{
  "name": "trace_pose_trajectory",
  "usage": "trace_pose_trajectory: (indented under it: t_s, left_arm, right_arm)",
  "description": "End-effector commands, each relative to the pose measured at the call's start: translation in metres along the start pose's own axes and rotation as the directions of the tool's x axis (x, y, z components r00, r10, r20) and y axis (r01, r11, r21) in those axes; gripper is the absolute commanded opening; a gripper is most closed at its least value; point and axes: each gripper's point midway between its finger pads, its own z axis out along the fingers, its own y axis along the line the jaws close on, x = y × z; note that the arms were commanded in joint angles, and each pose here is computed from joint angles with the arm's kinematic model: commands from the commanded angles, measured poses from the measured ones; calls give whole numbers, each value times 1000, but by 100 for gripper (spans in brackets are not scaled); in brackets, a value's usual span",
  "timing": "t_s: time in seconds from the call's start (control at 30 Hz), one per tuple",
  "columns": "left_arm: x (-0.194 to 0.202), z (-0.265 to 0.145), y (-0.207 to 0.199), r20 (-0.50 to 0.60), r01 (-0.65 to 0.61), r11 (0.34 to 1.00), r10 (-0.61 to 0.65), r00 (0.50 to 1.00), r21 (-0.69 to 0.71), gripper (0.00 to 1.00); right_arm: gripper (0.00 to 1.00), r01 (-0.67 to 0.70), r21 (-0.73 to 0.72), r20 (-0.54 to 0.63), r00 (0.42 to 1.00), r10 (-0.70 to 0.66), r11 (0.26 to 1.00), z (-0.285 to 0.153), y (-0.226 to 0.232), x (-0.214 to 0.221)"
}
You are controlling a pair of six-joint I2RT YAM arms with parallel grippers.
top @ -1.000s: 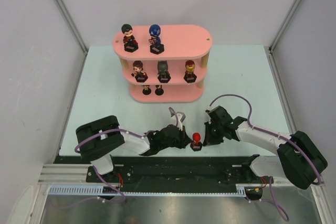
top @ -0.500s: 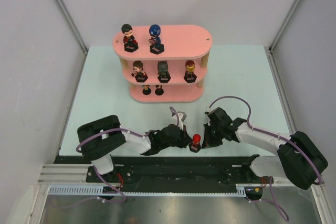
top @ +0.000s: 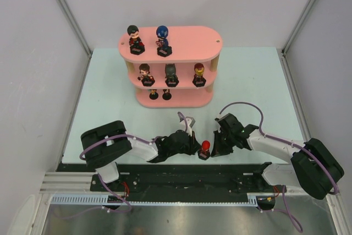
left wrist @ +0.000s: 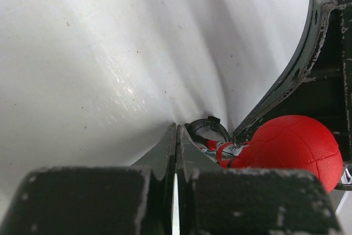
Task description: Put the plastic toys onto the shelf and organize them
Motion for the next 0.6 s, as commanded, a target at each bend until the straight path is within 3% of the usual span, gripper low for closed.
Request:
trace_pose_trajectory:
  t_s: [0.0, 0.57]
  left_arm:
    - [28, -3, 45, -97, -61, 988, 48, 994, -141, 0]
    - [24, -2, 46, -91, -59, 988, 46, 995, -145, 0]
  right_arm:
    - [0, -5, -25, 0, 1000, 5, 1000, 0, 4, 2]
    - [0, -4, -54, -13, 1000, 3, 999, 5, 11, 2]
